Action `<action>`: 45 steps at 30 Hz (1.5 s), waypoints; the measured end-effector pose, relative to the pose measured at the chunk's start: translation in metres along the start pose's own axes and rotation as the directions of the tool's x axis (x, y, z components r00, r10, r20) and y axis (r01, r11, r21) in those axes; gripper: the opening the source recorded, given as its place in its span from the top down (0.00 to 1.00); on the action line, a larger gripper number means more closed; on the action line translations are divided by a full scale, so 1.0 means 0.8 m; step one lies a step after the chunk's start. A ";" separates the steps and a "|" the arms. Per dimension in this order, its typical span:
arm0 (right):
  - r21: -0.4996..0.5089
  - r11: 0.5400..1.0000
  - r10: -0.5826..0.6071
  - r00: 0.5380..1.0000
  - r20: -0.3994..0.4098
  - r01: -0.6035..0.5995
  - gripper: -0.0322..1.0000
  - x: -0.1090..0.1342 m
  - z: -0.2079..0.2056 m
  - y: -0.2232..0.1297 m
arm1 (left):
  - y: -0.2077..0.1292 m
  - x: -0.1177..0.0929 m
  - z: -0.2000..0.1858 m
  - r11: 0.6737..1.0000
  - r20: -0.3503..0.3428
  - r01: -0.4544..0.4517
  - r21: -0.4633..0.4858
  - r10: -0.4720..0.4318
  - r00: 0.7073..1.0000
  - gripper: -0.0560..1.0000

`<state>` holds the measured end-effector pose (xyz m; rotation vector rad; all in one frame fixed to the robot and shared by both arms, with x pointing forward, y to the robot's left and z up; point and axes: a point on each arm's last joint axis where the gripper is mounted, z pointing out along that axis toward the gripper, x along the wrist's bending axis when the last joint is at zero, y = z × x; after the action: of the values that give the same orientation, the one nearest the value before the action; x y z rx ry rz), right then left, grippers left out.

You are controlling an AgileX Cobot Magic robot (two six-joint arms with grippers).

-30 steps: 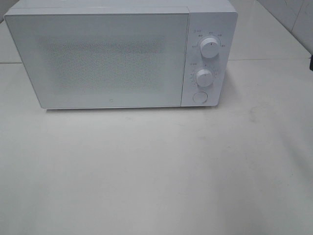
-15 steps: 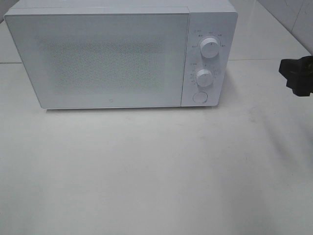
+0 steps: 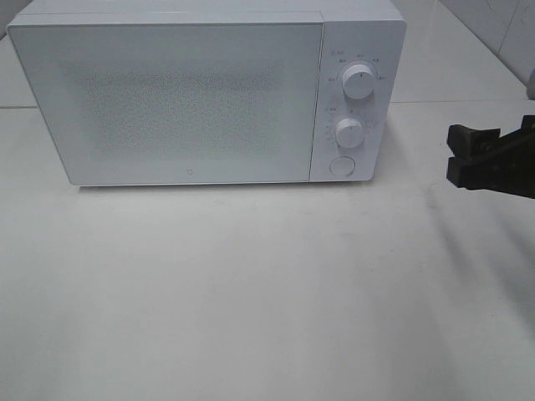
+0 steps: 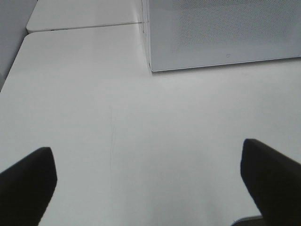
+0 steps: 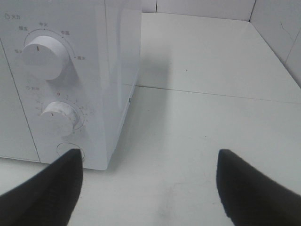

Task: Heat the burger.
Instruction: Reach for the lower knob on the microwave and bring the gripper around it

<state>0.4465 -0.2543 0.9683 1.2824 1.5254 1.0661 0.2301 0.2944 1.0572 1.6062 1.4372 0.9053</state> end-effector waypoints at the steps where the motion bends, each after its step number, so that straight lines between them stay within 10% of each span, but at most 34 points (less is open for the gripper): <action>1: -0.006 1.000 -0.002 1.000 0.000 0.002 0.23 0.010 0.003 -0.003 | 0.000 0.000 0.000 1.000 0.000 0.000 0.000 0.000 1.000 0.01; 45: -0.064 0.998 -0.002 0.998 0.067 0.006 0.23 0.124 0.070 -0.034 | 0.000 0.000 0.000 1.000 0.000 0.000 0.000 0.000 1.000 0.01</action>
<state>0.4818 -0.1548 0.9187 1.2580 1.4316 1.0514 0.2301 0.2944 1.0572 1.6062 1.4372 0.9053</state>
